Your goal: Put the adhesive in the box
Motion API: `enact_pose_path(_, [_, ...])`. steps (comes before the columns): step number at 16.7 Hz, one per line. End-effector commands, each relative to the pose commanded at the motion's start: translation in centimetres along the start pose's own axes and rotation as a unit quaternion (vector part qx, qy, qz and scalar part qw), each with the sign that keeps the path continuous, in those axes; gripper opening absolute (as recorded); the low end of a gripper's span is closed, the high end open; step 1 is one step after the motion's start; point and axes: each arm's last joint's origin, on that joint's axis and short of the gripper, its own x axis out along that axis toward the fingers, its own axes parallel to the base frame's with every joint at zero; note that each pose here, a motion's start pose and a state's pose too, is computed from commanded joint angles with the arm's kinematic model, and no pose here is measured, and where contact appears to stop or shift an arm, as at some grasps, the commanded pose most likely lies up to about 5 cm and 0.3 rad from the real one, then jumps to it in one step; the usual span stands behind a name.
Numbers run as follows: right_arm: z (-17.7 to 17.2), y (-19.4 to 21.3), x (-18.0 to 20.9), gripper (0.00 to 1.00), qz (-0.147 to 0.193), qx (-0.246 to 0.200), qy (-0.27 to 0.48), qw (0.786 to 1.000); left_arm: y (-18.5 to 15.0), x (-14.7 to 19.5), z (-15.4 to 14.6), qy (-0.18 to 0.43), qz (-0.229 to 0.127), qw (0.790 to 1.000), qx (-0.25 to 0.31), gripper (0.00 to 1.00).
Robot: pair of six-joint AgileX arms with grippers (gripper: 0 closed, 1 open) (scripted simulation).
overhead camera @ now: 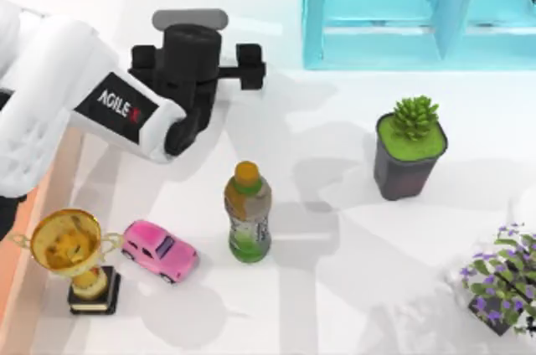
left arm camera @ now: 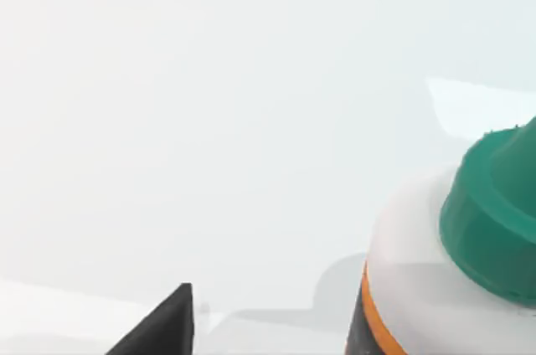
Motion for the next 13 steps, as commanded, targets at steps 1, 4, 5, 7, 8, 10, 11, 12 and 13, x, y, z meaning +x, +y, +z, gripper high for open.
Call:
enact_pose_path(1, [0.0, 0.0, 0.0, 1.0, 0.0, 0.0, 0.0, 1.0, 0.1, 0.8, 0.0, 0.0, 0.0, 1.0, 0.0, 1.0])
enact_pose_path(4, [0.0, 0.0, 0.0, 1.0, 0.0, 0.0, 0.0, 1.0, 0.3, 2.0, -0.2, 0.001, 0.0, 1.0, 0.0, 1.0])
enact_pose_path(5, [0.0, 0.0, 0.0, 1.0, 0.0, 0.0, 0.0, 1.0, 0.3, 2.0, -0.2, 0.001, 0.0, 1.0, 0.0, 1.0])
enact_pose_path(7, [0.0, 0.0, 0.0, 1.0, 0.0, 0.0, 0.0, 1.0, 0.3, 2.0, -0.2, 0.001, 0.0, 1.0, 0.0, 1.0])
enact_pose_path(8, [0.0, 0.0, 0.0, 1.0, 0.0, 0.0, 0.0, 1.0, 0.3, 2.0, -0.2, 0.001, 0.0, 1.0, 0.0, 0.92])
enact_pose_path(10, [0.0, 0.0, 0.0, 1.0, 0.0, 0.0, 0.0, 1.0, 0.3, 2.0, -0.2, 0.001, 0.0, 1.0, 0.0, 0.77])
enact_pose_path(11, [0.0, 0.0, 0.0, 1.0, 0.0, 0.0, 0.0, 1.0, 0.3, 2.0, -0.2, 0.001, 0.0, 1.0, 0.0, 0.7])
enact_pose_path(12, [0.0, 0.0, 0.0, 1.0, 0.0, 0.0, 0.0, 1.0, 0.3, 2.0, -0.2, 0.001, 0.0, 1.0, 0.0, 0.62])
enact_pose_path(13, [0.0, 0.0, 0.0, 1.0, 0.0, 0.0, 0.0, 1.0, 0.3, 2.0, -0.2, 0.001, 0.0, 1.0, 0.0, 0.55])
